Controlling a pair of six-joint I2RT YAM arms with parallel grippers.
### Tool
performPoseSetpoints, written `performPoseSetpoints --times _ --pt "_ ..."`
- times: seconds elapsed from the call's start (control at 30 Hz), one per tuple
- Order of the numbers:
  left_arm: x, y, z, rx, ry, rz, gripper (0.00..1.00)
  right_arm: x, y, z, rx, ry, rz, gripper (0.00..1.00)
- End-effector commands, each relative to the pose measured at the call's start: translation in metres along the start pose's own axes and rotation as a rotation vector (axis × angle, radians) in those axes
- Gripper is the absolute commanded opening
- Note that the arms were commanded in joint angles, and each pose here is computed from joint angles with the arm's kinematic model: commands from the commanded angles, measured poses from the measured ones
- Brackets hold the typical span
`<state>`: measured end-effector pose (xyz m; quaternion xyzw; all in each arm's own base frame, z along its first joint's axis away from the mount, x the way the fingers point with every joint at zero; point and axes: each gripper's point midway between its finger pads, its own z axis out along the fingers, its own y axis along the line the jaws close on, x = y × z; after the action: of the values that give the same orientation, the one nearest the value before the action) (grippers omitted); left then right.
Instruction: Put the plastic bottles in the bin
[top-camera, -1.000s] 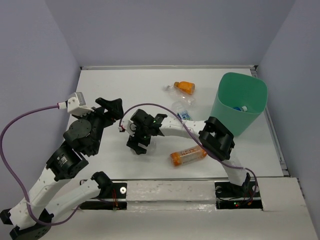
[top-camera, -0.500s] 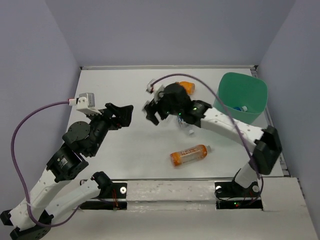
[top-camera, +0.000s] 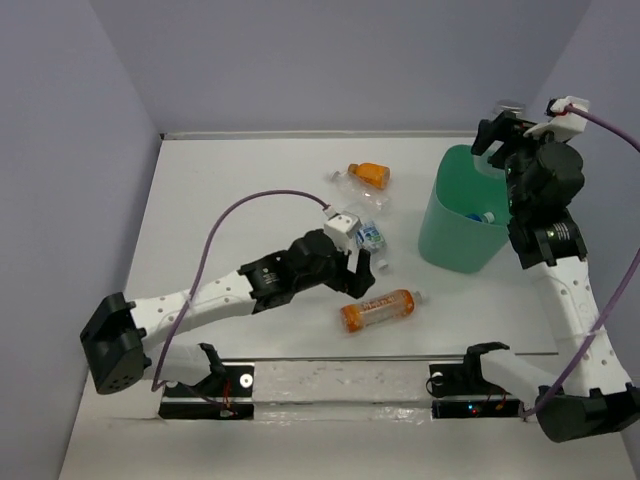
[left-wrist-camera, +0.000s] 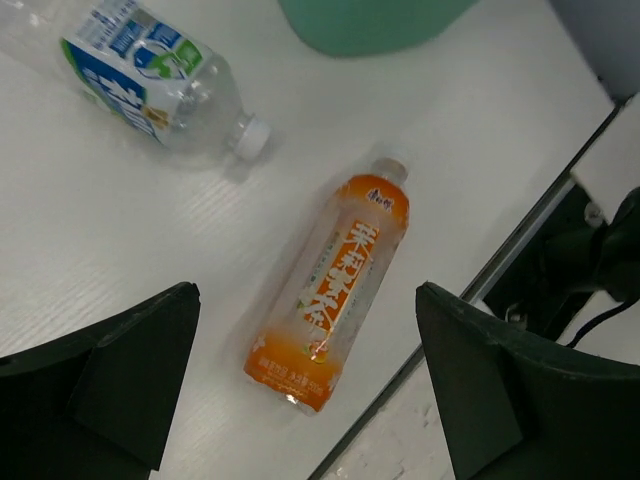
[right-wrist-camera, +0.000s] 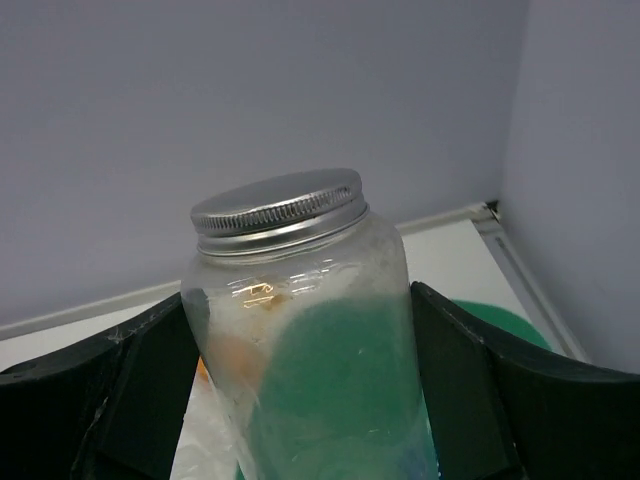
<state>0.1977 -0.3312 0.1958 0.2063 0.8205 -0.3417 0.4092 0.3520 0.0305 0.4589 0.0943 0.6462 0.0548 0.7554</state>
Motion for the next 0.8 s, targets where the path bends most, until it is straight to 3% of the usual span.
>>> performPoseSetpoints --times 0.0,0.07,0.13,0.17,0.2,0.27,0.4,0.77 --pt "-0.010 -0.029 0.023 0.047 -0.045 0.148 0.99 0.061 -0.055 0.019 0.175 0.144 0.031 0.44" --pt "0.006 -0.030 0.038 0.050 0.004 0.197 0.99 0.068 -0.065 0.017 0.198 0.154 0.071 0.45" --pt "0.018 -0.033 0.046 0.061 0.035 0.226 0.99 0.080 -0.066 0.014 0.202 0.177 0.083 0.59" --pt "0.028 -0.036 0.051 0.078 0.067 0.249 0.99 0.083 -0.068 0.012 0.211 0.183 0.086 0.71" --pt "0.034 -0.038 0.053 0.087 0.079 0.263 0.99 0.084 -0.068 0.011 0.213 0.190 0.085 0.90" --pt "0.047 -0.043 0.059 0.109 0.114 0.306 0.99 0.085 -0.068 0.005 0.212 0.213 0.080 0.98" --pt "0.061 -0.044 0.069 0.111 0.154 0.356 0.99 0.065 -0.058 -0.009 0.159 0.185 0.093 1.00" --pt "0.117 -0.022 0.093 0.014 0.303 0.489 0.99 0.044 0.014 -0.077 -0.236 0.216 0.227 1.00"
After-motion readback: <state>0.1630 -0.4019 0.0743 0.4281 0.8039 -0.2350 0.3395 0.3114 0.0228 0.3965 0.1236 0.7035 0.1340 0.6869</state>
